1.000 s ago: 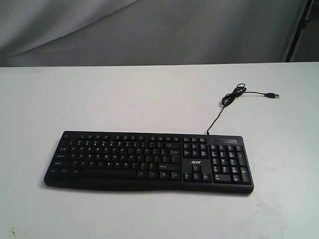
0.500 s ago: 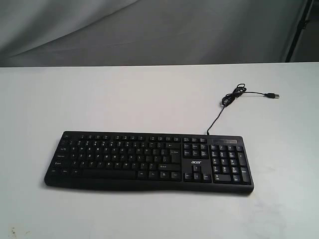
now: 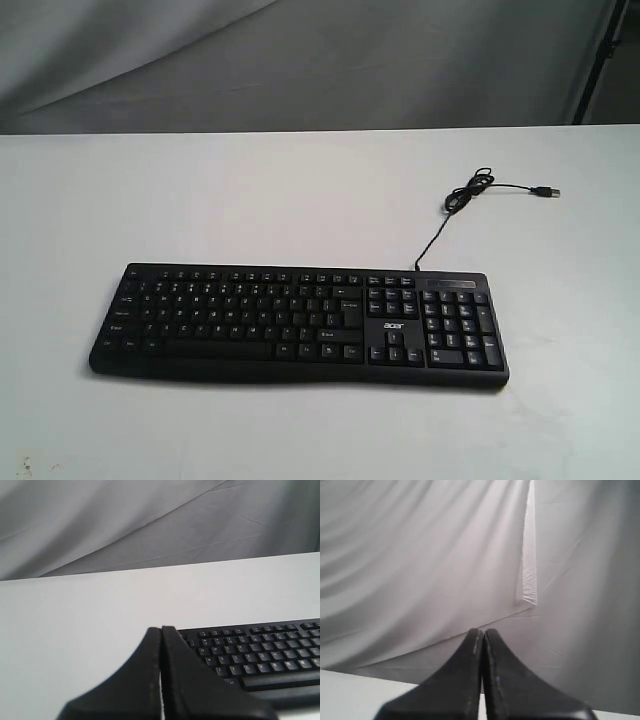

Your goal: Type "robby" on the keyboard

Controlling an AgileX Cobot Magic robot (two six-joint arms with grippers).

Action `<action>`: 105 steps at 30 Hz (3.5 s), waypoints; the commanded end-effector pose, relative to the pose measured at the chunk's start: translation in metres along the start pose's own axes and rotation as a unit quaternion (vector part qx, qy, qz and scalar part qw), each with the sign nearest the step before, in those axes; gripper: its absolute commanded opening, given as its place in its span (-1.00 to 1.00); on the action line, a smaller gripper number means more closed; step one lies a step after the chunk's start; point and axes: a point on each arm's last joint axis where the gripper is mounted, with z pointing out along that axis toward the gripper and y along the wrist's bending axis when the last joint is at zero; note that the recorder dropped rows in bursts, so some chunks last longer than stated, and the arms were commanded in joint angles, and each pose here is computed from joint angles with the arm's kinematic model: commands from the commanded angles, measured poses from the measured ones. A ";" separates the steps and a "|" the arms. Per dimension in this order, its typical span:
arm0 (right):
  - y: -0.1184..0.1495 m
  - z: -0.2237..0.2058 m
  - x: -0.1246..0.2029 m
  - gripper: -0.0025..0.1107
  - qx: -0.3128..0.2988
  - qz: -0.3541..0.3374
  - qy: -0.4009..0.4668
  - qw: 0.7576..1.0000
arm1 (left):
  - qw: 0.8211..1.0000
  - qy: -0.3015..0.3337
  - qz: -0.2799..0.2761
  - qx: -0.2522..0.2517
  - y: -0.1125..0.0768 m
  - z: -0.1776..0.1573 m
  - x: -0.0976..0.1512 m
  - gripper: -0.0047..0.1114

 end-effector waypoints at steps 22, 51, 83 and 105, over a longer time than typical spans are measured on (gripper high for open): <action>-0.013 -0.004 0.025 -0.96 0.067 -0.032 0.128 0.989 | 1.000 -0.002 0.001 0.003 0.000 0.000 0.001 -0.92; -0.022 -0.016 0.117 -0.96 0.128 -0.011 0.205 0.970 | 1.000 -0.002 0.001 0.003 0.000 0.000 0.001 -0.92; -0.022 -0.018 0.125 -0.96 0.130 -0.005 0.234 0.964 | 1.000 -0.002 0.001 0.003 0.000 0.000 0.001 -0.92; -0.022 -0.018 0.125 -0.96 0.130 -0.005 0.234 0.964 | 1.000 -0.002 0.001 0.003 0.000 0.000 0.001 -0.92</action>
